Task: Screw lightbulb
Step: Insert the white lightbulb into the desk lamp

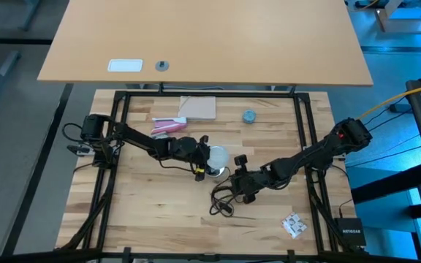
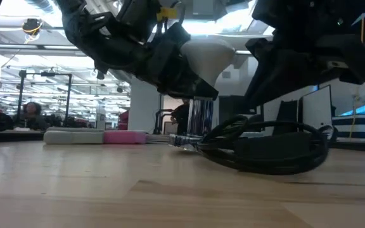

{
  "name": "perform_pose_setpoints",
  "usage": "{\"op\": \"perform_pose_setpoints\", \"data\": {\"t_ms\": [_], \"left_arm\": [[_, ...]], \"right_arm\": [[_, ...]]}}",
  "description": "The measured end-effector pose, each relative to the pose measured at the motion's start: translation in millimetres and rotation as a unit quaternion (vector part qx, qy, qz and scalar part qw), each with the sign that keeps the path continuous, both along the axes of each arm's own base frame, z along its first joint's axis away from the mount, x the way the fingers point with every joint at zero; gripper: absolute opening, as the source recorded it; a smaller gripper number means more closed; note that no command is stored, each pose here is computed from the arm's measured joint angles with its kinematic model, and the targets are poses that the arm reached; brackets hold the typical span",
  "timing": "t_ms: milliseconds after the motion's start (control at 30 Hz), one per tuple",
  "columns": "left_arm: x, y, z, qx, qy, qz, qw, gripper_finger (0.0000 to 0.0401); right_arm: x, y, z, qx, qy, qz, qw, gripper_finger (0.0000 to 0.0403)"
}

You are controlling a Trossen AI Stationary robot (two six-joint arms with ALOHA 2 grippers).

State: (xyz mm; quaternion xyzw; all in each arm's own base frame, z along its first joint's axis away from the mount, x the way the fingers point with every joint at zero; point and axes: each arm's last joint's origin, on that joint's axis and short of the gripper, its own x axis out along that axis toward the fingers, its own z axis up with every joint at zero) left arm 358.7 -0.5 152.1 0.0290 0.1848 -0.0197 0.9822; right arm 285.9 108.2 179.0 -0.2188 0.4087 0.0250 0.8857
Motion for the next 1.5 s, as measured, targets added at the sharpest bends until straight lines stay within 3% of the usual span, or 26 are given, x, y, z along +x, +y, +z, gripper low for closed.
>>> {"op": "perform_pose_setpoints", "data": {"t_ms": [267, 600, 933, 1067, 1233, 1500], "left_arm": [[-0.4, 1.5, -1.0, -0.019, 0.006, 0.016, 1.000, 0.0162], [0.0, 0.6, -0.1, -0.056, 0.003, 0.029, 0.998, 0.0152], [-0.4, -3.5, -0.7, -0.036, 0.007, 0.015, 0.999, 0.0156], [-1.0, -7.4, -1.7, -0.034, 0.014, 0.010, 0.999, 0.0156], [-1.4, -13.8, -2.0, -0.019, 0.017, -0.010, 1.000, 0.0156], [-2.6, -26.7, -2.5, -0.017, 0.022, -0.037, 0.999, 0.0156]], "right_arm": [[1.8, -1.0, -2.2, -0.024, -0.009, -0.018, 1.000, 0.0122], [19.7, 5.9, -32.4, -0.025, -0.005, 0.024, 0.999, 0.0112], [23.1, 5.8, -57.9, -0.049, 0.030, 0.019, 0.998, 0.0110], [25.0, 1.4, -64.7, -0.055, 0.042, 0.009, 0.998, 0.0090], [25.1, -5.7, -67.0, -0.059, 0.055, 0.000, 0.997, 0.0017], [22.9, -12.0, -68.5, -0.077, 0.076, -0.012, 0.994, 0.0013]]}}
